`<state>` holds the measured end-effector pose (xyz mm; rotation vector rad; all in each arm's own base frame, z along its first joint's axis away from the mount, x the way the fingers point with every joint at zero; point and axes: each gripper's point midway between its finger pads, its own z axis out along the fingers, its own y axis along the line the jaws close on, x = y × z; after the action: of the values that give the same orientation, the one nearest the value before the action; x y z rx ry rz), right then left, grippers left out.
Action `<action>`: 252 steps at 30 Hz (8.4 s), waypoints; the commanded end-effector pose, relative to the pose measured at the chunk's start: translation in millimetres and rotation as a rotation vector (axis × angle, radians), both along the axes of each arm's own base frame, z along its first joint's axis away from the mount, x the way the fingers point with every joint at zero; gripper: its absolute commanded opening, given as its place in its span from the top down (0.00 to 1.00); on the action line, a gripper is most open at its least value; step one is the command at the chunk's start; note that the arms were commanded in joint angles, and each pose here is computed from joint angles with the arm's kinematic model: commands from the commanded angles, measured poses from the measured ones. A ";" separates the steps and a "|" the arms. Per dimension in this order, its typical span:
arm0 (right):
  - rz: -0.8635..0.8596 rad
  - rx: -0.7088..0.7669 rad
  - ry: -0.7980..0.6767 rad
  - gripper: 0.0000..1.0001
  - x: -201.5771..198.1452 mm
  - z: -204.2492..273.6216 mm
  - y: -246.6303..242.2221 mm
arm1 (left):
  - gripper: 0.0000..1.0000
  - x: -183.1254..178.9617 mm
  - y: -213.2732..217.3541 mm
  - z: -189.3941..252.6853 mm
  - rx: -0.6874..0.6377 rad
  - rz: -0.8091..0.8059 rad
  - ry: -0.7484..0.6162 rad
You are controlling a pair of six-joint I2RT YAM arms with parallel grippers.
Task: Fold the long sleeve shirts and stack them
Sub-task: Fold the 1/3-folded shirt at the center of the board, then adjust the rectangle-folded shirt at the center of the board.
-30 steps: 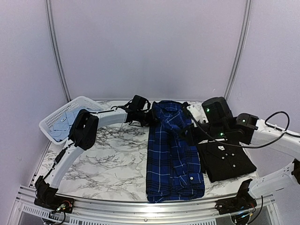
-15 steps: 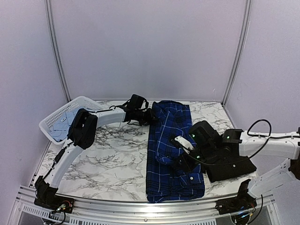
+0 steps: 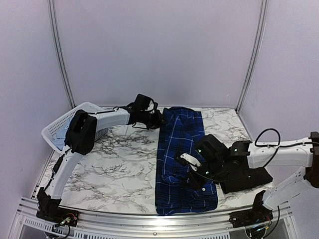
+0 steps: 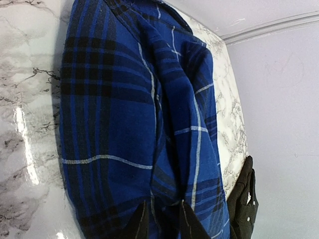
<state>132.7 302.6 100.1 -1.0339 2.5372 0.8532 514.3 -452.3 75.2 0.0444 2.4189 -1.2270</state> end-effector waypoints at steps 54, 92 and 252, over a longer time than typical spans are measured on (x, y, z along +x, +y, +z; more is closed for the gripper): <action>-0.440 0.393 -0.084 0.83 344.1 22.7 5.9 | 0.88 -255.8 38.5 28.1 0.160 -0.396 0.045; -0.461 0.338 -0.099 0.64 316.7 17.8 8.7 | 0.89 -269.3 23.3 3.1 0.194 -0.451 0.081; -0.465 0.135 0.312 0.41 -53.0 -60.2 -31.5 | 0.56 -365.6 200.7 -24.8 0.390 -0.243 0.136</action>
<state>83.7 269.3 42.8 -0.2869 2.7176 1.0721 144.0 -256.2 52.4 0.3784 2.7759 -0.8879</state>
